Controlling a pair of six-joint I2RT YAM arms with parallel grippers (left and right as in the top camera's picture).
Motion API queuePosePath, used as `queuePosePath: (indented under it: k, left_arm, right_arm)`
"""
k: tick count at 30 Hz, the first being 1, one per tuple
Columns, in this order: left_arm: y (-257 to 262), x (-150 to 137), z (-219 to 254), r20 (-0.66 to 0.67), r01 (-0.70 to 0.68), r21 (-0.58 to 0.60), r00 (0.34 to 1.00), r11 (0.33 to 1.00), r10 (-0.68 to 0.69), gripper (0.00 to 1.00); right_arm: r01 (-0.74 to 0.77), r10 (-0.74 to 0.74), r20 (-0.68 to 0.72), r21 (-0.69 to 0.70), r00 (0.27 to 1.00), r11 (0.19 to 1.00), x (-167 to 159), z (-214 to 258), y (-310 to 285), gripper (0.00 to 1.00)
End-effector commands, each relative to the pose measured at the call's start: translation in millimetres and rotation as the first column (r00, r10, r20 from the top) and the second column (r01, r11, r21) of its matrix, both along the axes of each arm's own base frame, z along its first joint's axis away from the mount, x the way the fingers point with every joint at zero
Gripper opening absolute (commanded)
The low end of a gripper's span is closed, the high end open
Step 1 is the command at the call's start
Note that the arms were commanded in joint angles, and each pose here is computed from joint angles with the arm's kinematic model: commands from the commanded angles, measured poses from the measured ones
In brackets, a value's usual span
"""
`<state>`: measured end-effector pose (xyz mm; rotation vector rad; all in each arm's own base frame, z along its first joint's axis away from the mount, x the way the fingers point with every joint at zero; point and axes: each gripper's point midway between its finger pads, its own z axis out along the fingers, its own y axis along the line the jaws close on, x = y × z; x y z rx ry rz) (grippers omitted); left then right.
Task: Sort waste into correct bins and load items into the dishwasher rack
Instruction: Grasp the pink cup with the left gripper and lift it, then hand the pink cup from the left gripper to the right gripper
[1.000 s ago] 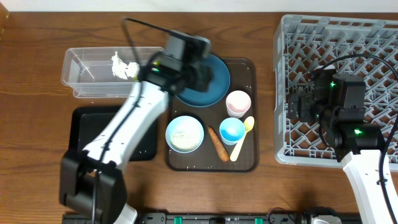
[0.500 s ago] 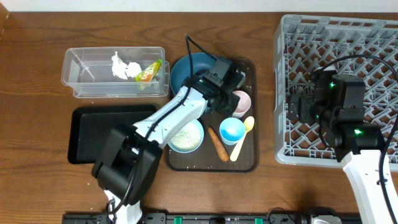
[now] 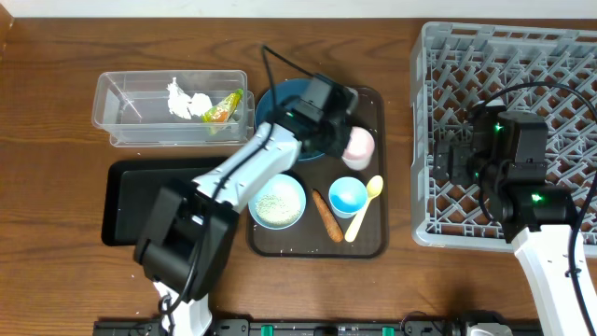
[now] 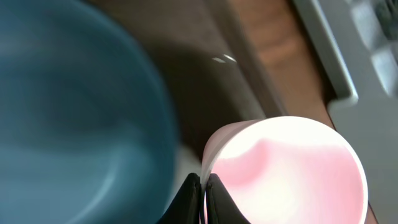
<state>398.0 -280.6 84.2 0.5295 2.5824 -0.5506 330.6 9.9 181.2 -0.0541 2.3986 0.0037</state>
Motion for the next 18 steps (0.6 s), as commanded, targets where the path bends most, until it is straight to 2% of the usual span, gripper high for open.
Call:
queuePosePath:
  k: [1,5,8,11,14,16,18]
  left_arm:
    - [23,28,48,0.011,-0.157,-0.131,0.987,0.979,0.160,0.06]
    - [47,38,86,-0.047,-0.211,-0.297,0.977,0.931,0.206,0.06]
    - [61,42,111,-0.136,-0.233,-0.455,0.972,0.859,0.192,0.06]
    - [74,43,128,-0.215,-0.246,-0.570,0.966,0.784,0.146,0.06]
    - [84,40,142,-0.243,-0.227,-0.641,0.966,0.733,0.087,0.06]
    - [86,36,150,-0.243,-0.198,-0.677,0.969,0.709,0.039,0.06]
    - [83,31,159,-0.228,-0.154,-0.714,0.973,0.683,-0.020,0.06]
  right_arm:
    - [0.133,-0.132,0.031,-0.060,0.991,0.989,4,10,-25,0.99]
    - [0.228,-0.226,0.063,-0.023,0.972,0.973,8,15,-39,0.99]
    - [0.162,-0.168,0.079,0.076,0.983,0.984,18,17,-27,0.99]
    - [0.005,-0.025,0.100,0.201,0.995,0.980,29,19,2,0.99]
    - [-0.196,0.159,0.138,0.324,0.978,0.926,35,22,41,0.99]
    - [-0.339,0.288,0.183,0.405,0.940,0.849,36,26,67,0.99]
    - [-0.499,0.428,0.257,0.475,0.866,0.724,30,33,95,0.99]
